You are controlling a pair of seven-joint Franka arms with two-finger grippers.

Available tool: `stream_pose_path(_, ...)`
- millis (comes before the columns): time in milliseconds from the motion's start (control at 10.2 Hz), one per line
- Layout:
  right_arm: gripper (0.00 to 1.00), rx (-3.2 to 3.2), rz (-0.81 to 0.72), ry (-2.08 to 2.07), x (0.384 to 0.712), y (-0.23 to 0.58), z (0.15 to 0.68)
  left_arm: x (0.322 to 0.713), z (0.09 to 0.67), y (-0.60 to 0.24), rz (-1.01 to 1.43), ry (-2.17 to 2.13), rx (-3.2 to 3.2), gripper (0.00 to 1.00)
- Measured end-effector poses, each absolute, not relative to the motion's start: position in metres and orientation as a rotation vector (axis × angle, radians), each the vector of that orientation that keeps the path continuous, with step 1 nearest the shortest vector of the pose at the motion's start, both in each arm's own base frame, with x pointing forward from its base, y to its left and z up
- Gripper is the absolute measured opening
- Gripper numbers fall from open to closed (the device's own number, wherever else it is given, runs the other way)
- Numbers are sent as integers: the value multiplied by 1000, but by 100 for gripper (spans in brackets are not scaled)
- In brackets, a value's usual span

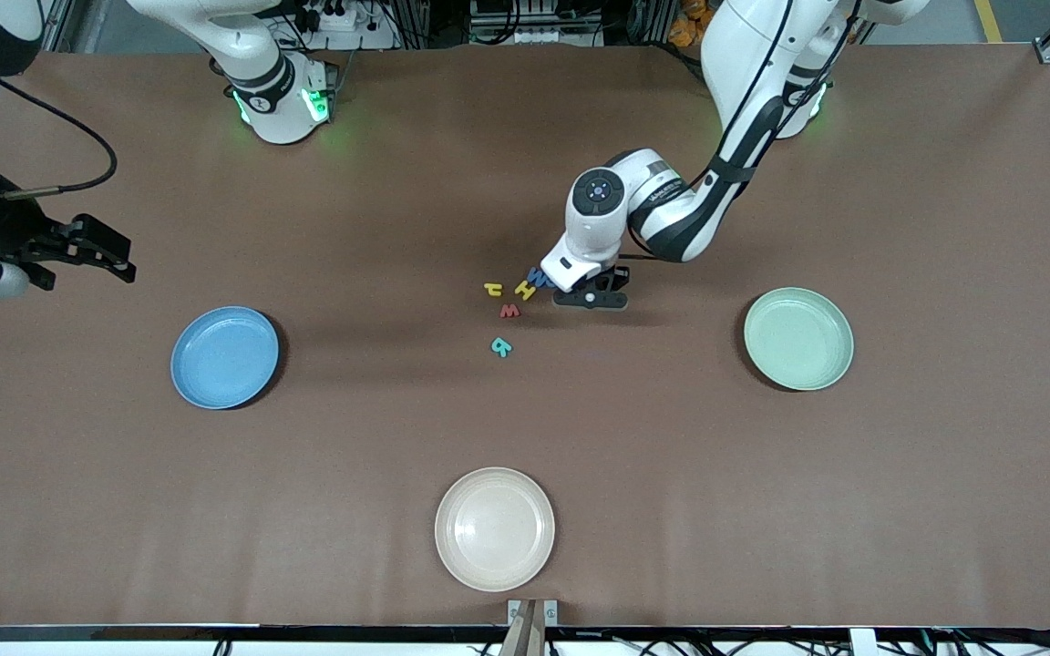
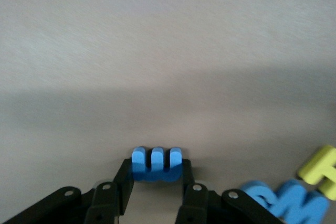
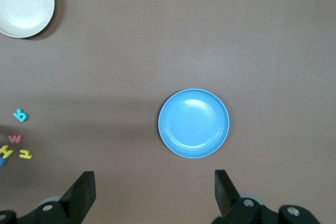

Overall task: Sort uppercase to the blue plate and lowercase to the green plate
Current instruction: 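Carry the blue letter to the green plate while the right gripper moves out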

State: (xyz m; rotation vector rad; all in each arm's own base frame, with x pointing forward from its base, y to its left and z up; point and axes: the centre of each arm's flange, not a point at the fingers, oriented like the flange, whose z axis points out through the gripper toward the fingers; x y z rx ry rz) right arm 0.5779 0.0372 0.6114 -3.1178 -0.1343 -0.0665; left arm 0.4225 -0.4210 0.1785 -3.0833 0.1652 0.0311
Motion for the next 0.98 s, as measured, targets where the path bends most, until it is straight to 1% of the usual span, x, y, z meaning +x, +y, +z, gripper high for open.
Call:
stream_pose_path(98,100,-3117,-66,-143,578,41,611,440,191,-406,34,188,-3064,41)
stream_pose_path(293,100,-3116,-64,-153,578,46,610,484,237,-359,19,224,-3034,41)
stream_pose_path(587,100,-3114,-53,-95,579,65,604,540,297,-250,43,297,-2982,41)
stream_pose_path(782,100,-3112,-47,-22,581,97,596,563,316,-184,55,268,-2977,41)
stream_pose_path(978,100,-3107,-28,108,582,147,576,572,314,-141,87,266,-2976,41)
